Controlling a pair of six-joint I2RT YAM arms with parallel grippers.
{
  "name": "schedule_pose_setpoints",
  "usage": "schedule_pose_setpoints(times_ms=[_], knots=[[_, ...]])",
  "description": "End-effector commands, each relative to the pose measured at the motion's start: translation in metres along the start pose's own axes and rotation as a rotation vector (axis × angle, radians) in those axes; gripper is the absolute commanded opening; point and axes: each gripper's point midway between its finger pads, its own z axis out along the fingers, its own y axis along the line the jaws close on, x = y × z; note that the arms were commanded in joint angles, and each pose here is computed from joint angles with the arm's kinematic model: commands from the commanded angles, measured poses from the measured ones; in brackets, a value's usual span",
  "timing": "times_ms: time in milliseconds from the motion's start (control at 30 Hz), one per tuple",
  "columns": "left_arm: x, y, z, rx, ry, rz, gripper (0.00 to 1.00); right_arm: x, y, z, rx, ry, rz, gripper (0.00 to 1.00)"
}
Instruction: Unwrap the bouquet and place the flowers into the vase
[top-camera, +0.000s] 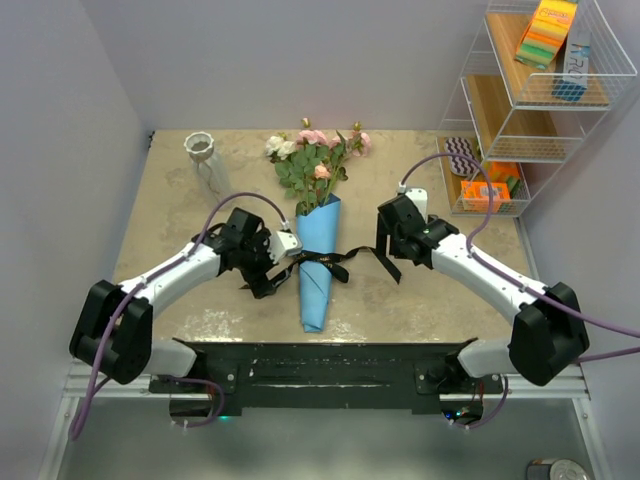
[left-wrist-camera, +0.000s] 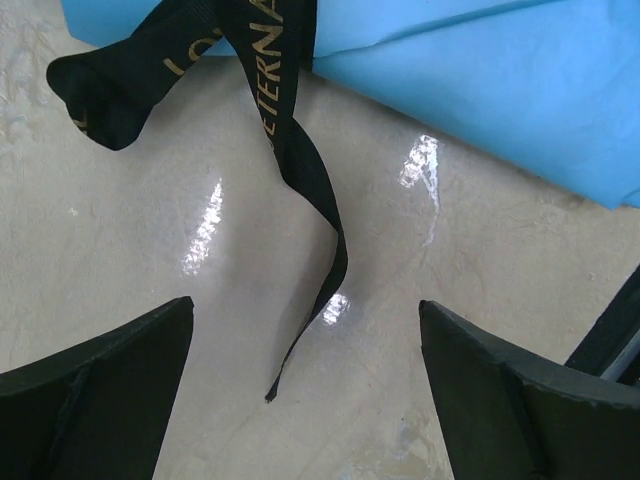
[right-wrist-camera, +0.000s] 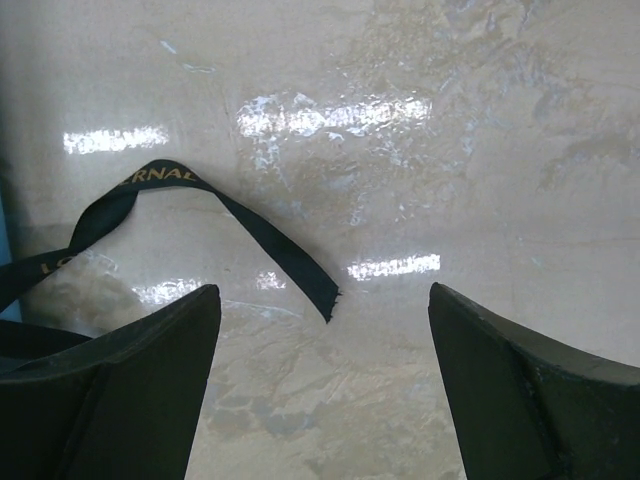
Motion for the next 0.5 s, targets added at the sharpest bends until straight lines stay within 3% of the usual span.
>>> schedule_pose_setpoints(times_ms=[0,167,367,467], knots=[[-0.016,0.011,0.01,-0.067,-0.038,0.075,0.99,-0.01,-0.006,-0.009,0.016,-0.042,0.019,0.87],[-0.006,0.0,0.031,-0.065,0.026,0.121,0.99,-0.004,-0.005,-0.002,0.03,0.002,-0.049,0.87],[0.005,0.008,0.038,-0.117,0.059,0.131,0.75,0.003,0.008,0.01,0.019,0.054,-0.025,0.87],[0.006,0.011,0.036,-0.144,0.057,0.137,0.57,-0.007,0.027,0.013,-0.031,0.04,0.069,0.87]])
